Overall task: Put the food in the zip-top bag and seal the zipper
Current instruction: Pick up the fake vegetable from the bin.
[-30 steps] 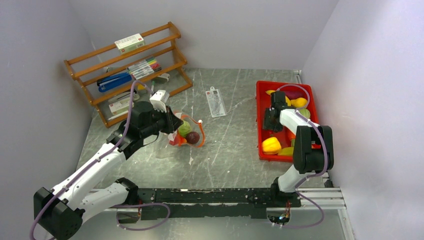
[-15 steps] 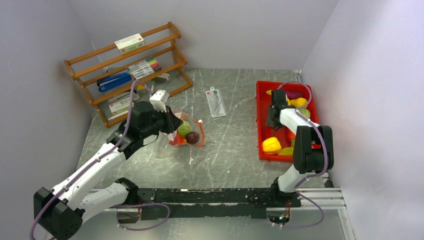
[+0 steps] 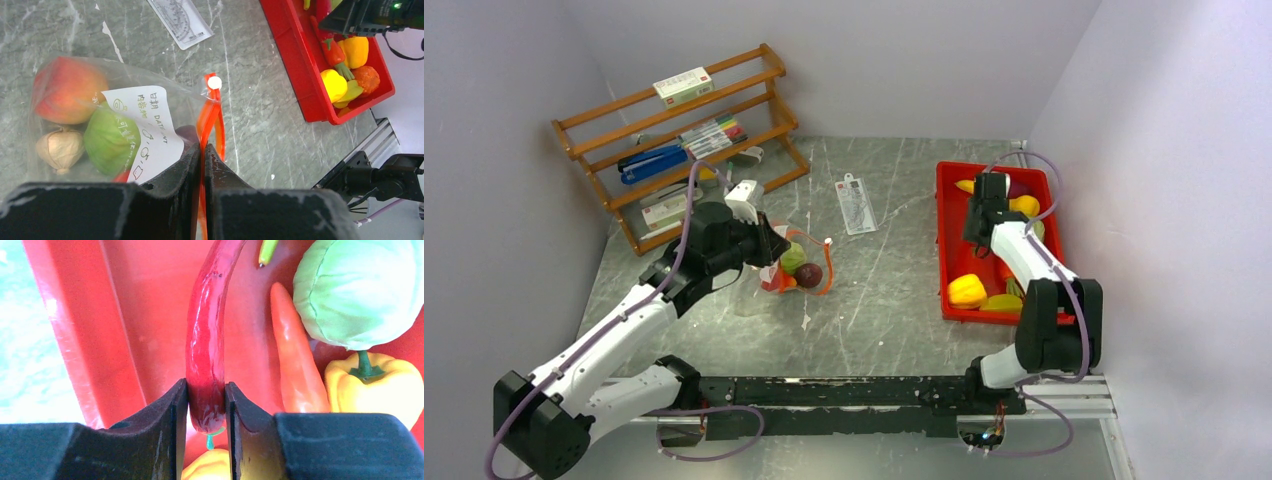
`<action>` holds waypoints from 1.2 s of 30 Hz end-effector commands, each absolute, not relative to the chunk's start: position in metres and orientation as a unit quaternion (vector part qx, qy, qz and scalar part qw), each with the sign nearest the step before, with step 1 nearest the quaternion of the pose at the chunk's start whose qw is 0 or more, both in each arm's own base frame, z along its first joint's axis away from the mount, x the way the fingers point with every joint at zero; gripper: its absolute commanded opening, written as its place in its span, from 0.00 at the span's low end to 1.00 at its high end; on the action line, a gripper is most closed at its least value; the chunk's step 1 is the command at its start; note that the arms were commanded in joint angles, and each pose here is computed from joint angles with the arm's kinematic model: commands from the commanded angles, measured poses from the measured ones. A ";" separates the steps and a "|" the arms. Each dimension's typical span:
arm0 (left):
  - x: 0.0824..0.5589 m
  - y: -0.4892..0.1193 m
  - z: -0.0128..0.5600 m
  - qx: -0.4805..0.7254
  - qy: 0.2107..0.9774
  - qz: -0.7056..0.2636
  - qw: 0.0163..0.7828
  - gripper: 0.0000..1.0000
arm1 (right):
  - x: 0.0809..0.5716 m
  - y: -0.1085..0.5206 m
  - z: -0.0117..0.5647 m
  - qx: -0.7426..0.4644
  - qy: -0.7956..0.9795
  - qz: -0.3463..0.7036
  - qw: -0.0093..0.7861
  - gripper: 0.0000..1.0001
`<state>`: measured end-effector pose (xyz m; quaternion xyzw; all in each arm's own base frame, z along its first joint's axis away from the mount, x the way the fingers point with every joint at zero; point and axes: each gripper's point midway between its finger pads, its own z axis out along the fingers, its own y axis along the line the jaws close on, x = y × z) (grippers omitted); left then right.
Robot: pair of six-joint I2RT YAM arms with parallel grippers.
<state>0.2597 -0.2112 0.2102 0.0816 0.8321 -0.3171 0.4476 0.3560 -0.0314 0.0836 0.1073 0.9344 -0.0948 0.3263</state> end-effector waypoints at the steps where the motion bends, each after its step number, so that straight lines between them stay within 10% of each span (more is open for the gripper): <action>1: 0.268 -0.211 0.225 0.077 0.821 -0.318 0.468 0.07 | 0.365 -0.024 0.124 0.105 0.916 -0.089 0.376 0.22; 21: 0.269 -0.217 0.229 0.066 0.824 -0.331 0.455 0.07 | 0.333 0.183 0.241 -0.220 0.738 0.159 0.618 0.22; 36: 0.273 -0.216 0.233 0.082 0.818 -0.323 0.469 0.07 | 0.214 0.292 0.177 -0.430 0.732 0.320 0.421 0.22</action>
